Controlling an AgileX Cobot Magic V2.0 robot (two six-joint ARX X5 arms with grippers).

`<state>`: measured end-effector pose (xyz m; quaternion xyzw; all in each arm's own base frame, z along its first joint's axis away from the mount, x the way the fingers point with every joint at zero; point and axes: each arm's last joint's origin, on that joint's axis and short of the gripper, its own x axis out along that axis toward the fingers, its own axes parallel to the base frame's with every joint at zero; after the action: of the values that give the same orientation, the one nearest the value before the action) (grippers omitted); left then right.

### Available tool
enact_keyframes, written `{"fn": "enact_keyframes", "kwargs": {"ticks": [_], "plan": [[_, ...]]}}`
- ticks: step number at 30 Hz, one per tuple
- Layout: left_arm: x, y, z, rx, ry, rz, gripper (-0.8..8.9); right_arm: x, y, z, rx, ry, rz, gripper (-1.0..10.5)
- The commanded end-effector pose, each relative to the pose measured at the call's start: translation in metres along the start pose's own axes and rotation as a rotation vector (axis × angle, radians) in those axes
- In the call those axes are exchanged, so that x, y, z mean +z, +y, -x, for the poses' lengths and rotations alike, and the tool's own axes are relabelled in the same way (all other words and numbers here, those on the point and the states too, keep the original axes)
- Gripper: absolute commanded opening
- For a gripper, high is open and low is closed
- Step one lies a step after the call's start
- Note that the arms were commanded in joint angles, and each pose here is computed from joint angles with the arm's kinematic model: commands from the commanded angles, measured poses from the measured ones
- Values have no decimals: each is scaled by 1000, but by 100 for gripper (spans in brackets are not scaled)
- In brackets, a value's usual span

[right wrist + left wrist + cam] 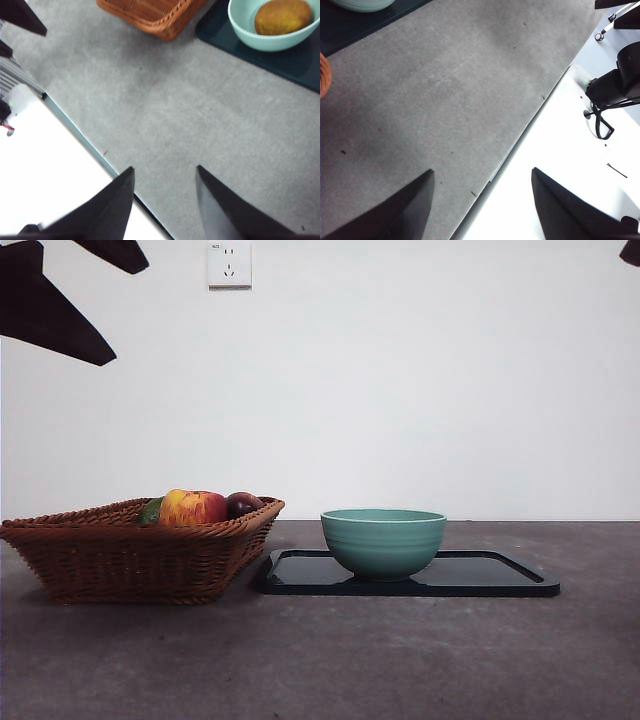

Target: Pick up the wifruite, put it on the bowl, pick up the plate, put it on desk

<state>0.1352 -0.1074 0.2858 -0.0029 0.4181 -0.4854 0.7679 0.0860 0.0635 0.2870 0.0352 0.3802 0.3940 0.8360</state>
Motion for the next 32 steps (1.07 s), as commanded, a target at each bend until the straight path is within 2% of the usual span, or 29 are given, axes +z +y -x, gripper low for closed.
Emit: {"fn": "enact_keyframes", "kwargs": {"ticks": [1,16,21,26,32], "plan": [[2,-2,0,-11,-5,-25,311,3,1,1,8,-13,-1,196],[3,-2,0,-11,-6,-26,311,3,1,1,6,-12,-1,195],[9,-2,0,-11,-61,-59,311,3,1,1,6,-12,-1,196],[24,-1,2,75,-148,-100,312,3,1,1,6,-12,-1,195],[61,0,1,138,-174,-153,312,3,1,1,6,-12,-1,196]]}}
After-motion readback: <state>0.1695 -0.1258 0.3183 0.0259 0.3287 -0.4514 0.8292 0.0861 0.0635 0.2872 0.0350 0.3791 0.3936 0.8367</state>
